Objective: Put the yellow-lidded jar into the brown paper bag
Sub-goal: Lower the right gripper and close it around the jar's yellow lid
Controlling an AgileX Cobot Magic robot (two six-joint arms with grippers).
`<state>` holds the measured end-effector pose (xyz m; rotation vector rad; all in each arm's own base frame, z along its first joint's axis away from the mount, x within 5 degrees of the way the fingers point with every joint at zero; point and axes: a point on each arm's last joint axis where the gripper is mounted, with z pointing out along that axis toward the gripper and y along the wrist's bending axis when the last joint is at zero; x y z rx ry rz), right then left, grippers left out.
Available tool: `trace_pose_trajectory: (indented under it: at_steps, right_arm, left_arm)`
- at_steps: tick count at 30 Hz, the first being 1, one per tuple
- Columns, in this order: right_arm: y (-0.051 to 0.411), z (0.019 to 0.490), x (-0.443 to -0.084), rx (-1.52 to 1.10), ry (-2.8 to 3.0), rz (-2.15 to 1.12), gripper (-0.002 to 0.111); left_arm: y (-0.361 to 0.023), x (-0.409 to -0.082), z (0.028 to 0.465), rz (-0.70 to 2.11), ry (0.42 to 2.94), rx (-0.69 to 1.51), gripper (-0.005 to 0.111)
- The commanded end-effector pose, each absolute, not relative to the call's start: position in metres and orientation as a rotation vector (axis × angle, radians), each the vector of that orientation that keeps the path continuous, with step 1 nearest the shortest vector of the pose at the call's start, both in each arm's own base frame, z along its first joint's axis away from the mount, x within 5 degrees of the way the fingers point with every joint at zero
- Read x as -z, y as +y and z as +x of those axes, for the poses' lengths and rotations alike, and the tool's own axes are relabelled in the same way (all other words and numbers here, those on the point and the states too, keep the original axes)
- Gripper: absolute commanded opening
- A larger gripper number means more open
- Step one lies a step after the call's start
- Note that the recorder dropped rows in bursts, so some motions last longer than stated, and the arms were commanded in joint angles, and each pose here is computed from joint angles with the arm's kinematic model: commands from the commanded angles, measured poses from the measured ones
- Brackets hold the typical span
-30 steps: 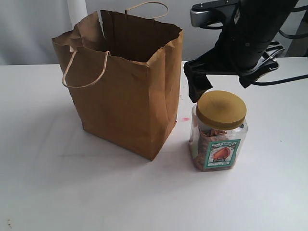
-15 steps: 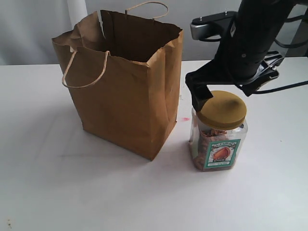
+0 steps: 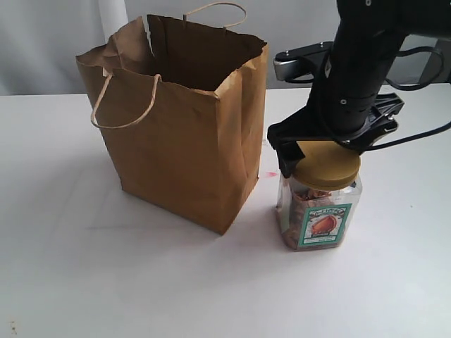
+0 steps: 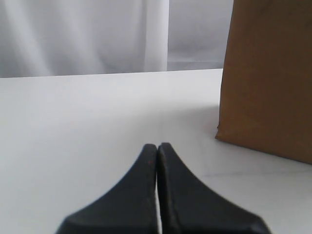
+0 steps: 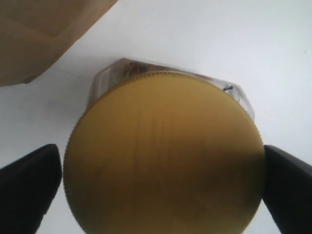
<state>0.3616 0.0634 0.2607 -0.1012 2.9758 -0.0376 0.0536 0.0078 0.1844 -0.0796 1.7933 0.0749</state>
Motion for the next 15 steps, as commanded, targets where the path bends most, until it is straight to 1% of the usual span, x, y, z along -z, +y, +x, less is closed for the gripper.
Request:
trace_pose_trajectory:
  at_steps: [1, 7, 10, 12, 14, 15]
  right_arm:
    - [0.0653, 0.3633, -0.2517, 0.028, 2.996, -0.09, 0.105]
    - [0.0648, 0.3636, -0.2517, 0.037, 2.993, -0.093, 0.105]
    - [0.0638, 0.3638, -0.2517, 0.054, 2.99, -0.099, 0.101]
    - [0.0628, 0.364, -0.2518, 0.07, 2.988, -0.105, 0.092]
    - [0.0607, 0.3643, -0.252, 0.107, 2.984, -0.121, 0.078]
    - [0.0591, 0.3645, -0.2521, 0.133, 2.982, -0.13, 0.067]
  left_arm:
    - [0.0073, -0.1859, 0.054, -0.081, 1.784, -0.065, 0.001]
    - [0.0073, -0.1859, 0.054, -0.081, 1.784, -0.065, 0.001]
    - [0.0073, -0.1859, 0.054, -0.081, 1.784, -0.065, 0.001]
    - [0.0073, -0.1859, 0.054, -0.081, 1.784, -0.065, 0.001]
    - [0.0073, -0.1859, 0.054, -0.081, 1.784, -0.065, 0.001]
    - [0.0073, -0.1859, 0.054, -0.081, 1.784, -0.065, 0.001]
